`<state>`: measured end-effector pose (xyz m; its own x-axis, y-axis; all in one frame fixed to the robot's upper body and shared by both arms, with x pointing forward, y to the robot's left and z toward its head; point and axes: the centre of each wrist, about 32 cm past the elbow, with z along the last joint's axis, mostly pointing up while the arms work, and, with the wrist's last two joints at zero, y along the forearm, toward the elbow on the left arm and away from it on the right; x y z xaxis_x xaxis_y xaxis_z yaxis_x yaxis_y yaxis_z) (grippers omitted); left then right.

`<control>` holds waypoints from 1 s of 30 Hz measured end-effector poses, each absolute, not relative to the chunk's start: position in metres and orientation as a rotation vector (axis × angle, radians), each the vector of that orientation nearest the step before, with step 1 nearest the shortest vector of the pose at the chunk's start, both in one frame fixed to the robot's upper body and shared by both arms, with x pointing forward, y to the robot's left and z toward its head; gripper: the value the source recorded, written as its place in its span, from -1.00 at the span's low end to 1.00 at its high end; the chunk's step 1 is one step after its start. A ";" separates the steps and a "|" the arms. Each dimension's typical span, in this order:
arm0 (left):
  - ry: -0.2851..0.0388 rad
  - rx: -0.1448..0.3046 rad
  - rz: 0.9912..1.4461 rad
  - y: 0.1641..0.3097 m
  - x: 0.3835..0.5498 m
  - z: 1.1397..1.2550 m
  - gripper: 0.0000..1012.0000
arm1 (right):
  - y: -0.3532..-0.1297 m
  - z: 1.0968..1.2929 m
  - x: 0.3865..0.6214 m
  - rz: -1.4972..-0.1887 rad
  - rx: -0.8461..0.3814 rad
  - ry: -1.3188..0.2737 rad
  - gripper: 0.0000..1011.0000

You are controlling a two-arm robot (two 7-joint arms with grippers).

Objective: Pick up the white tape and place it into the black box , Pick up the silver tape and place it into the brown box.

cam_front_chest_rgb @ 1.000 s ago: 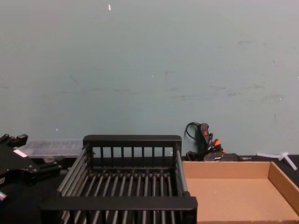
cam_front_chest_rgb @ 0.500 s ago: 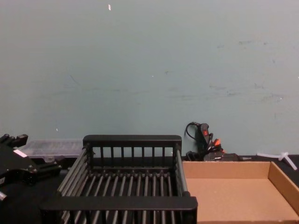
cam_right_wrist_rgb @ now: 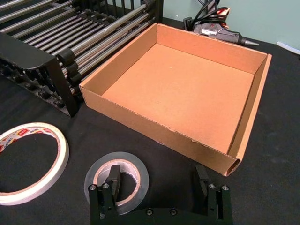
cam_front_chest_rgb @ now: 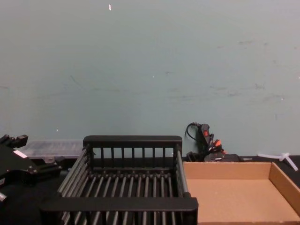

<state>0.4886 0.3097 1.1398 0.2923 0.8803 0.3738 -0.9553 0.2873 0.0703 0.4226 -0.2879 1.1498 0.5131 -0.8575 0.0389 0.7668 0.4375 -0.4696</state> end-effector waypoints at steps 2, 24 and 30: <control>-0.285 0.304 1.248 0.310 0.489 1.140 0.98 | -0.288 1.149 0.423 -1.019 -0.465 0.219 0.98; -0.285 0.304 1.248 0.310 0.489 1.140 0.98 | -0.288 1.148 0.424 -1.022 -0.469 0.221 0.83; -0.285 0.304 1.248 0.310 0.489 1.140 0.98 | -0.288 1.148 0.424 -1.022 -0.469 0.220 0.58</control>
